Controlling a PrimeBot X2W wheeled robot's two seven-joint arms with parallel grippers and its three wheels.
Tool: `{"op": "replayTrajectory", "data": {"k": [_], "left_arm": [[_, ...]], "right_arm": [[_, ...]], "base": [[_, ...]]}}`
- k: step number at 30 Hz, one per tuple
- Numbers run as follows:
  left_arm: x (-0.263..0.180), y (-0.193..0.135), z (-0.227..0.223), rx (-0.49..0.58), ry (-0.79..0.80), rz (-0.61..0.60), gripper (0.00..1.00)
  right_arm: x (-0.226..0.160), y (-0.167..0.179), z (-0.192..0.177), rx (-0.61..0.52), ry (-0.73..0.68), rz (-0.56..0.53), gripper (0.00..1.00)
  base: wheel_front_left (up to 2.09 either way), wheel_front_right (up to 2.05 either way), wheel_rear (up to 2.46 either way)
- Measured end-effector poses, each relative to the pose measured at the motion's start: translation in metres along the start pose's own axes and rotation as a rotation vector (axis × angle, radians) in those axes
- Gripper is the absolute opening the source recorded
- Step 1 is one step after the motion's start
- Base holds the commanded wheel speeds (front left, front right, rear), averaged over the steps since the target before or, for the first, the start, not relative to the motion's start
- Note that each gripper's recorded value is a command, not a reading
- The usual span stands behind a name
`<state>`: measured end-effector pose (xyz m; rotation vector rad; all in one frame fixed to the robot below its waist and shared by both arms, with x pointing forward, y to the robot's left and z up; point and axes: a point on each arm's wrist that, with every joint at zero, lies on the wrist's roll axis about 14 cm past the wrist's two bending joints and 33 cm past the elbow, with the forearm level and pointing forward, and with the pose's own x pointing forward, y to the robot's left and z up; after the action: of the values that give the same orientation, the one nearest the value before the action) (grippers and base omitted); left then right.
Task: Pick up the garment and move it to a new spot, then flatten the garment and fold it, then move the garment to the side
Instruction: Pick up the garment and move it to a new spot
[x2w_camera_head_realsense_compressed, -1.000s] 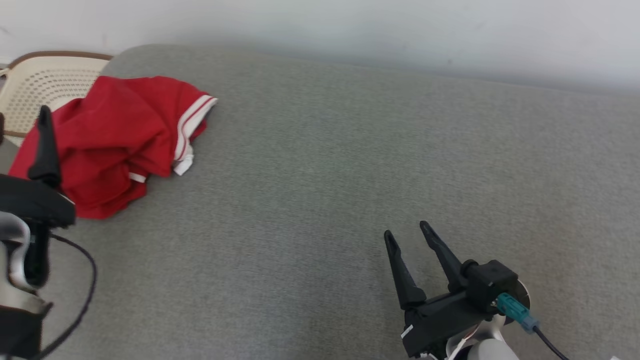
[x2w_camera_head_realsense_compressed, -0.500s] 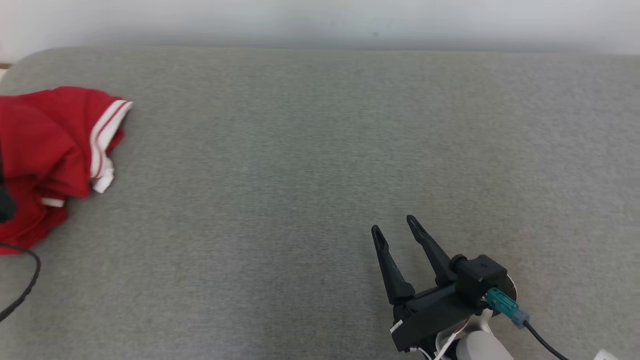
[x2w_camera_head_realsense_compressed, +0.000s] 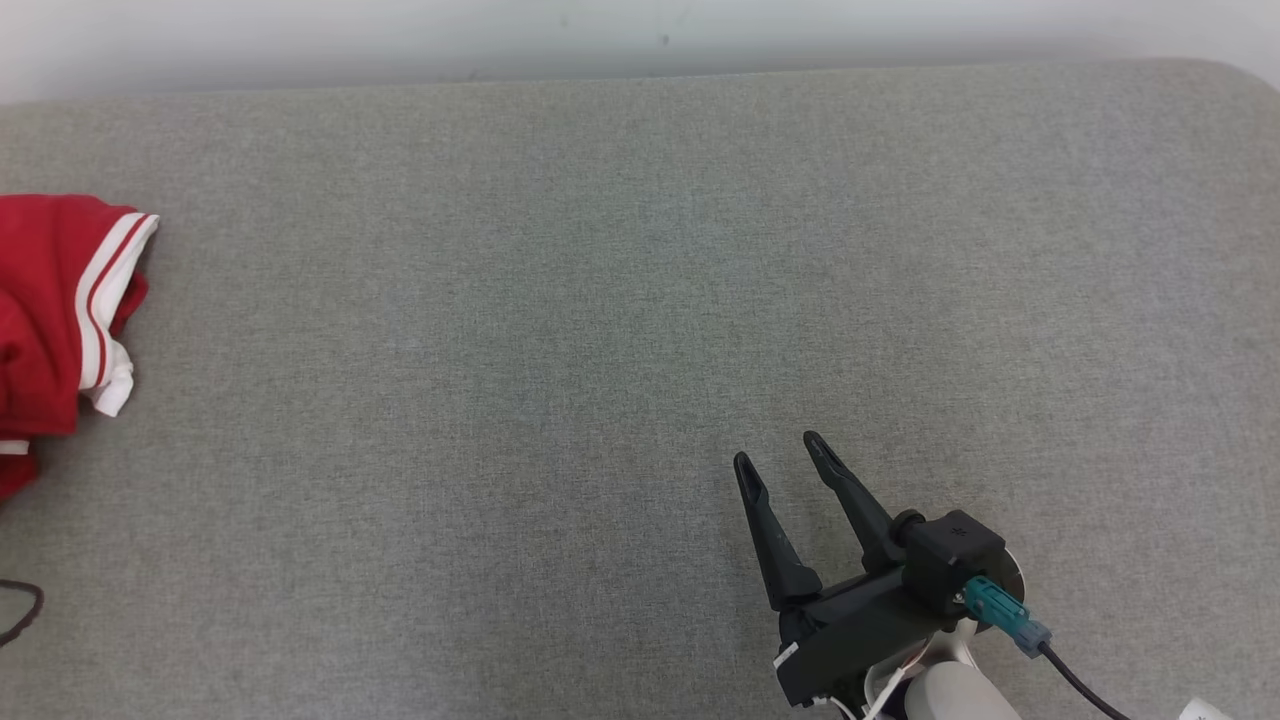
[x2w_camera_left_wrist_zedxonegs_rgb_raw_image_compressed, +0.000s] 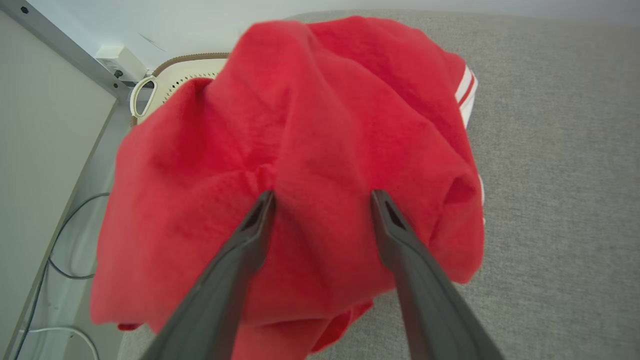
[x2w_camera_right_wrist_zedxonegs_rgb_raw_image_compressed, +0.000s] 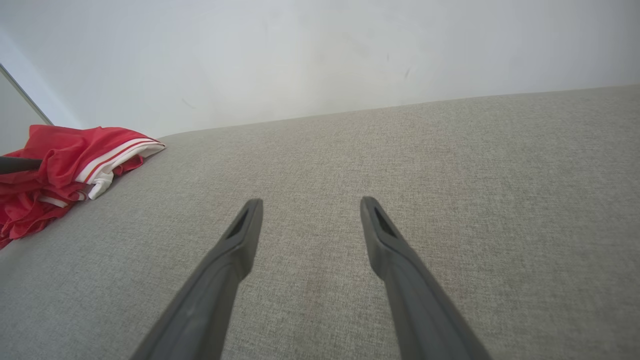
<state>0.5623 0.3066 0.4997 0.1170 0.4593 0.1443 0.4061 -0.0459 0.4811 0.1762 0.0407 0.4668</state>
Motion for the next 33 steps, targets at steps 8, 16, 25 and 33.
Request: {"op": "replayTrajectory", "data": {"k": [8,16,25,33], "left_arm": [[-0.010,-0.002,0.040,0.046,-0.196,-0.012,0.00],[-0.052,-0.012,0.122,0.083,-0.501,-0.051,0.00],[-0.138,-0.054,0.225,0.112,-0.849,-0.184,0.00],[-0.185,-0.124,0.259,0.104,-0.983,-0.381,0.00]], "right_arm": [[-0.001,0.002,0.001,-0.003,-0.002,0.004,1.00],[-0.002,0.011,0.011,-0.016,-0.019,0.024,1.00],[-0.006,0.020,0.028,-0.028,-0.060,0.036,1.00],[-0.016,0.003,0.030,-0.027,-0.067,-0.024,1.00]], "base": [[0.00,0.00,0.00],[0.00,0.00,0.00],[0.00,0.00,0.00],[0.00,0.00,0.00]]}}
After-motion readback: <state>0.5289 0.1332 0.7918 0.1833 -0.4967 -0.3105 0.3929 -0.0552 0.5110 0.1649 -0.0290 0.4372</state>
